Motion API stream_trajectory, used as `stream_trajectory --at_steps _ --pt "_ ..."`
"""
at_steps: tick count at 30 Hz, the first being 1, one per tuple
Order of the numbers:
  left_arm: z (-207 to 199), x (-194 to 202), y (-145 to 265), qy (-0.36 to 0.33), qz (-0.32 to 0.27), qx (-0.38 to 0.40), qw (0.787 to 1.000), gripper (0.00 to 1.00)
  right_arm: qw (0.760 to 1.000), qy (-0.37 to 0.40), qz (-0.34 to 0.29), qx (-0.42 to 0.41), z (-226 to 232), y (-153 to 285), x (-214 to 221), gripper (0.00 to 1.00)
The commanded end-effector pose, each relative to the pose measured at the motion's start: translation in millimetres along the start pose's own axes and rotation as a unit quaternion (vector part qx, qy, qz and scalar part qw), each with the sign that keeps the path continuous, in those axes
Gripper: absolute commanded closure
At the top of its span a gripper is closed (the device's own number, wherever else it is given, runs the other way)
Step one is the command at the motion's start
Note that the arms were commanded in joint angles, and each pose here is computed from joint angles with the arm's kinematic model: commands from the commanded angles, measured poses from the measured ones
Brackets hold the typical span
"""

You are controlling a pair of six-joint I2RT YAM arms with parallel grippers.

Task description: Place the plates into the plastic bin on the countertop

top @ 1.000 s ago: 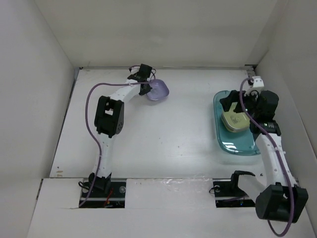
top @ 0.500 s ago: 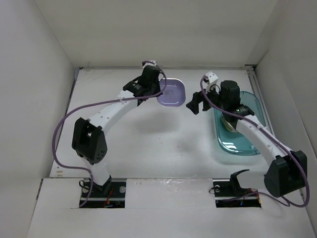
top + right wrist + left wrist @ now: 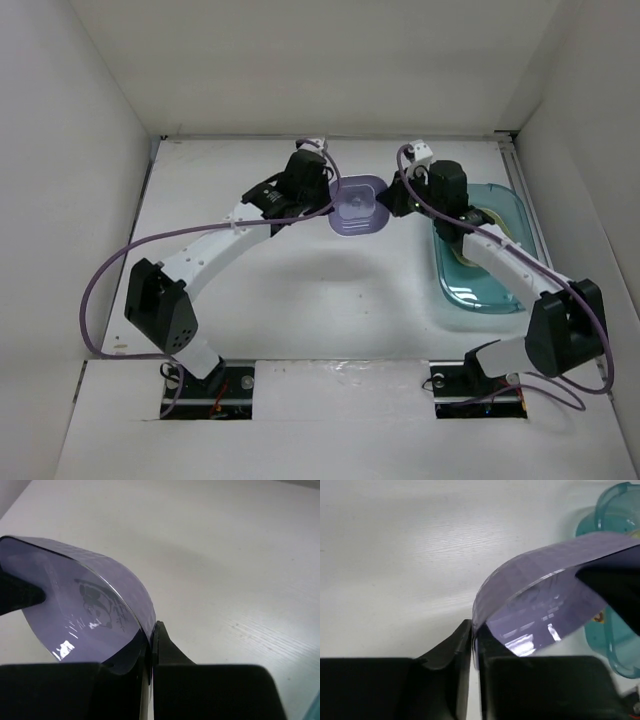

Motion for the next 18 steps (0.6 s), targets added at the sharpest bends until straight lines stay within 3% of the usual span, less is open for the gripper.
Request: stream_trajectory --at_steps 1,3,10,13,14,18 --pt "-27.5 -30.1 36.9 0.03 -0.077 0.09 0.992 0.89 0.999 0.004 -0.045 0.018 -5.1 11.0 -18.1 1.0" --pt "-26.1 -33.9 41.4 0.033 -0.092 0.083 0.992 0.02 0.998 -0.007 -0.056 0.031 -8.3 21.9 -19.9 1.0" --pt "-7.7 -39.1 68.7 0.044 -0.126 0.014 0.991 0.0 0.98 -0.073 -0.087 0.163 -68.8 93.2 -12.6 1.0" --pt "2.4 -37.8 84.9 0.044 -0.135 -0.011 0.99 0.0 0.948 -0.14 -0.083 0.275 -100.3 138.6 10.0 1.0" --pt "9.1 -32.3 85.0 0.042 -0.133 -0.027 0.99 0.0 0.926 -0.165 -0.09 0.328 -117.5 158.8 18.6 1.0" --pt "25.2 -18.7 98.6 0.038 -0.126 -0.047 0.99 0.0 0.872 -0.236 -0.093 0.417 -140.4 198.5 57.0 1.0"
Point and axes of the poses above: each gripper's point midway between its finger pads, its own y axis back along the fingers, its own z axis along the line the jaws close on, x = y × z, the point moved 9 cm from there along y, back along the fingers, and after that the axes turned 6 degrees about y, right-handed, at the moved point
